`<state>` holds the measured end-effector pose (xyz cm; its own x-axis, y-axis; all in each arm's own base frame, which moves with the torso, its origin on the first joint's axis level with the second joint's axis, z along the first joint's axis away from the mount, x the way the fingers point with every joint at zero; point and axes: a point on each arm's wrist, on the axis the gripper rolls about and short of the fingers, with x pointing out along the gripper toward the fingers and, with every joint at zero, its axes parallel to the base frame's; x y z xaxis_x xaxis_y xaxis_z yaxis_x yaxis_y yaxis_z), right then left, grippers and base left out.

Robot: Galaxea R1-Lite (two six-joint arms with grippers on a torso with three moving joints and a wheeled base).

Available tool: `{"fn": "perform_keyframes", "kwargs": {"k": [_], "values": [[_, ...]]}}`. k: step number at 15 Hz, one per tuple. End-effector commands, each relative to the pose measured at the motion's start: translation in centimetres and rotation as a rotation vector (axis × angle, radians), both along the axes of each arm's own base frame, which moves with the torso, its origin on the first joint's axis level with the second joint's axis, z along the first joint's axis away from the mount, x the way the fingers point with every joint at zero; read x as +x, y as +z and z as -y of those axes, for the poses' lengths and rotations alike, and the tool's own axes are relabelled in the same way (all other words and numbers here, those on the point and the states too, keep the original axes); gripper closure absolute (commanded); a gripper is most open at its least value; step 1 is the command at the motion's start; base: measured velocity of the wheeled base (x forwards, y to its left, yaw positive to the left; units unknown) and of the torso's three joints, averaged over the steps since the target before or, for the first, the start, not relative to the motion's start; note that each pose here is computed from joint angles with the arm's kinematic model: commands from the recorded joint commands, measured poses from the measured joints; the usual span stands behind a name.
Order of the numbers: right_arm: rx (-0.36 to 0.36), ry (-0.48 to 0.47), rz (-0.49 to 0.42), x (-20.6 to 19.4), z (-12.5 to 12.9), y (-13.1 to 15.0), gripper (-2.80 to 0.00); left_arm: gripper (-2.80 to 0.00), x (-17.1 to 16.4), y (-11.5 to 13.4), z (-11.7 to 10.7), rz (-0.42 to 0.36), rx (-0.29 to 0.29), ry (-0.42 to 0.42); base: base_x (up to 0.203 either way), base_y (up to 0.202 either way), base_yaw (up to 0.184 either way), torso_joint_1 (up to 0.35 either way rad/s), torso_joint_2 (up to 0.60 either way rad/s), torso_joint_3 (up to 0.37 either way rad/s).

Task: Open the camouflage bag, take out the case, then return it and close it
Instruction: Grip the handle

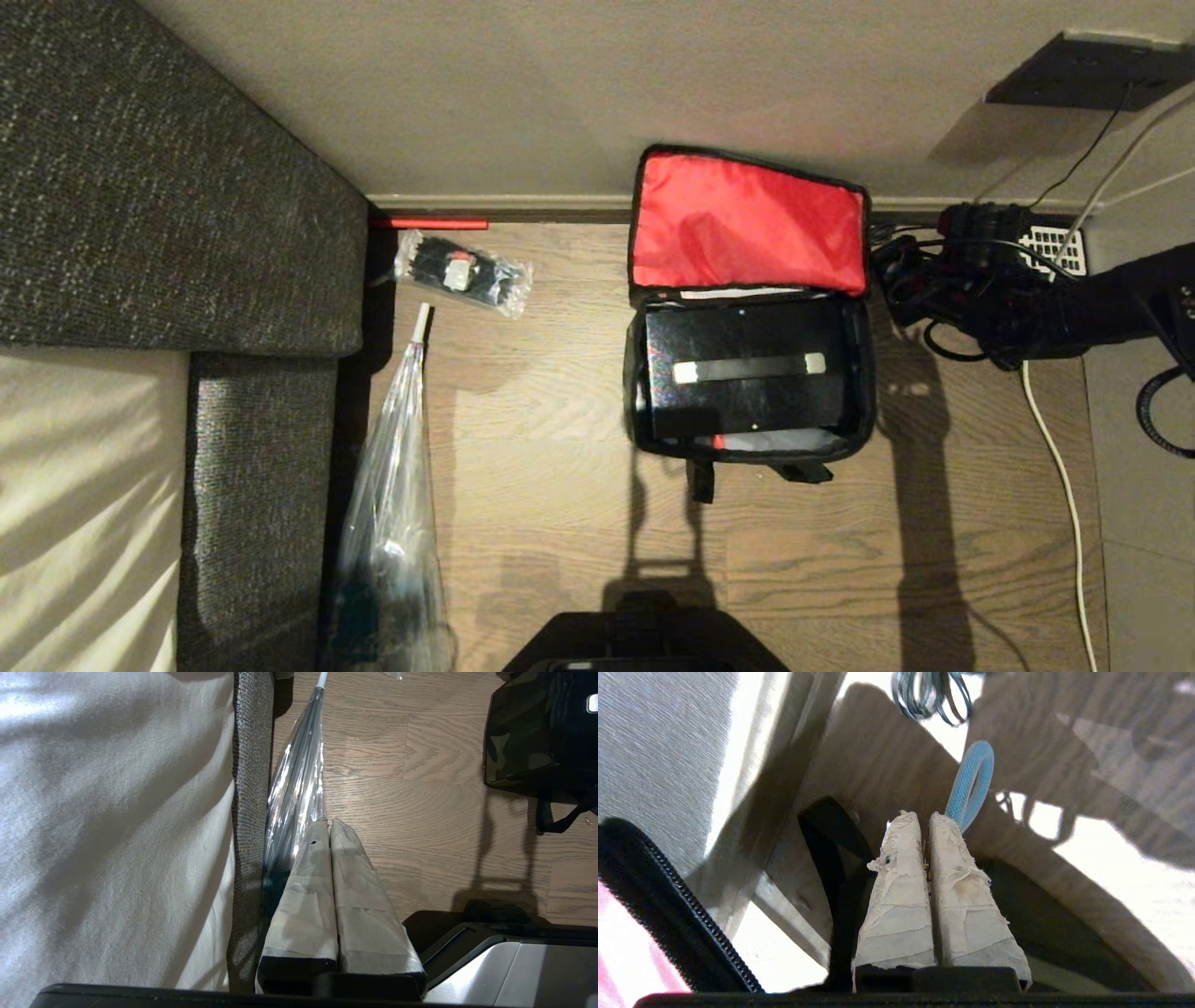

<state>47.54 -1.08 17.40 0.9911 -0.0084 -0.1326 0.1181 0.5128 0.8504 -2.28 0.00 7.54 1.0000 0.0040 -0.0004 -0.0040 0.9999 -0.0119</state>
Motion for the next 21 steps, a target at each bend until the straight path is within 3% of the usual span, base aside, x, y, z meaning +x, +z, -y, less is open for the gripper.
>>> {"fn": "perform_keyframes", "kwargs": {"k": [1,18,19,21], "values": [[-0.011,-0.016,0.004,0.6,-0.1,-0.4,0.00,0.00,0.0,0.0,0.0,0.000,0.000,0.001,0.000,0.000,0.000,0.000,0.00,0.000],[-0.201,-0.013,-0.021,-0.2,-0.8,-0.7,0.00,0.00,0.0,0.0,0.0,0.000,0.000,0.001,0.000,0.000,0.000,0.000,0.00,0.000],[-0.199,-0.012,-0.021,-0.3,-0.8,-0.7,-2.80,0.00,0.0,0.0,0.0,0.000,0.000,0.001,0.000,0.000,0.000,0.000,0.00,0.000],[-0.236,-0.009,-0.028,-0.3,-0.8,-0.9,-2.80,0.00,0.0,0.0,0.0,0.000,0.000,0.001,0.000,0.000,0.000,0.000,0.00,0.000]]}}
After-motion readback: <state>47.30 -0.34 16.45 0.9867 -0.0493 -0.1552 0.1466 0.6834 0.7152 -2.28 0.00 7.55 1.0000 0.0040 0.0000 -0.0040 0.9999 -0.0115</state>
